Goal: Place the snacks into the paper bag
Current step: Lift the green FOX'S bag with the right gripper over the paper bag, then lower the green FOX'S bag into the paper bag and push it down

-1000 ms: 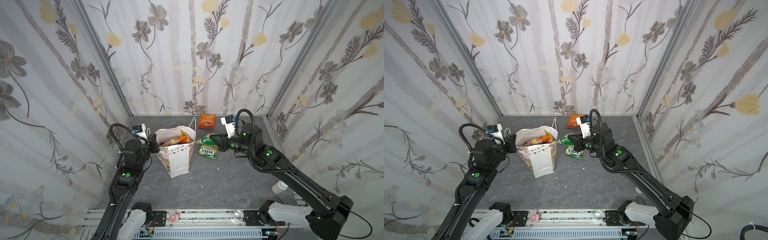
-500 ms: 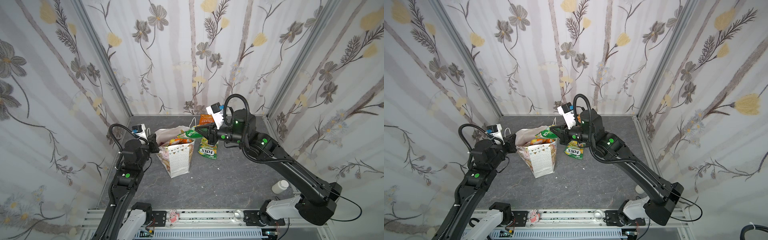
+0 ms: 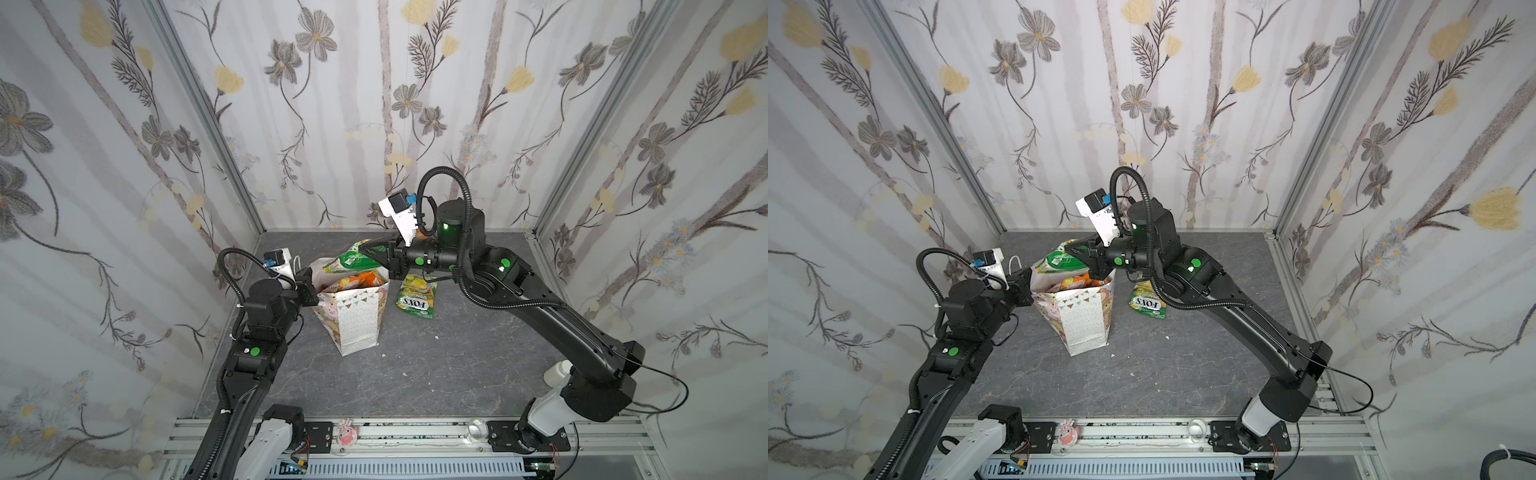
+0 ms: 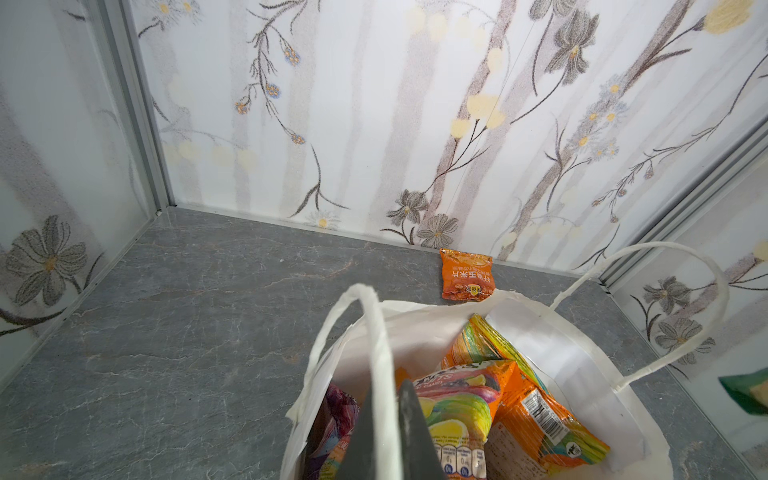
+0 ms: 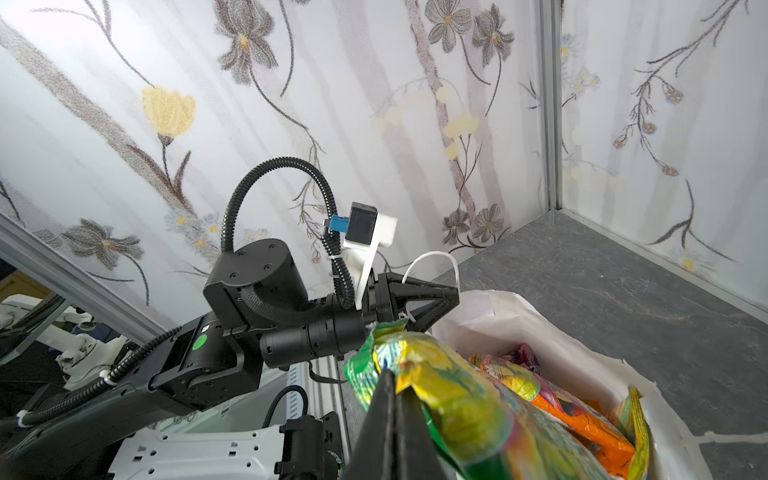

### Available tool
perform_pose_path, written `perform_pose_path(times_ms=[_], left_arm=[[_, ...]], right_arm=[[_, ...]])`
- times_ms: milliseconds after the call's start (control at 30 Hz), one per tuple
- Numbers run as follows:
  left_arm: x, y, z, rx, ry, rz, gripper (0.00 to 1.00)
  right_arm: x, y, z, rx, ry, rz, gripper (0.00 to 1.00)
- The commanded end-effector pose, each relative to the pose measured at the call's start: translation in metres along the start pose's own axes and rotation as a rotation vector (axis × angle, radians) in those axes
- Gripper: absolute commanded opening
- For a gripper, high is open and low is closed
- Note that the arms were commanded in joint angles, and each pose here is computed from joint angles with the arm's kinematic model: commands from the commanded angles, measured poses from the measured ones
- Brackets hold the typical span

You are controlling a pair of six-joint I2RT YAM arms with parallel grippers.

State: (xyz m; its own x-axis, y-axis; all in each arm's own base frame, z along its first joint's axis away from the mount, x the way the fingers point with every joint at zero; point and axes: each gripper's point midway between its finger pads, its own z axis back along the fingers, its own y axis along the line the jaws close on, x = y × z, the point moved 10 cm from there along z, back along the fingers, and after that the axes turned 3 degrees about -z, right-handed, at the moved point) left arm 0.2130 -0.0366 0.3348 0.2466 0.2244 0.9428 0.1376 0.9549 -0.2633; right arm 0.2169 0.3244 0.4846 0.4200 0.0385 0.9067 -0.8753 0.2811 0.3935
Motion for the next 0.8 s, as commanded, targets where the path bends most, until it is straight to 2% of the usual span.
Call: perform_pose_path(times_ms=[0, 67, 367, 767], left_arm=[[0.004, 0.0, 0.0, -0.001, -0.036, 0.0, 0.09], [0.006, -0.001, 0.001, -0.003, -0.041, 0.0, 0.09], [0.005, 0.0, 0.001, 0.002, -0.042, 0.001, 0.08], [0.005, 0.0, 0.0, 0.001, -0.04, 0.001, 0.09]], right_arm=[[-0.002, -0.007, -0.014, -0.01, 0.031, 0.012, 0.0], [-0.005, -0.011, -0.024, -0.007, 0.061, 0.011, 0.0], [-0.021, -0.038, -0.053, -0.155, 0.205, 0.02, 0.0], [-0.047, -0.053, -0.065, -0.218, 0.38, -0.01, 0.0]])
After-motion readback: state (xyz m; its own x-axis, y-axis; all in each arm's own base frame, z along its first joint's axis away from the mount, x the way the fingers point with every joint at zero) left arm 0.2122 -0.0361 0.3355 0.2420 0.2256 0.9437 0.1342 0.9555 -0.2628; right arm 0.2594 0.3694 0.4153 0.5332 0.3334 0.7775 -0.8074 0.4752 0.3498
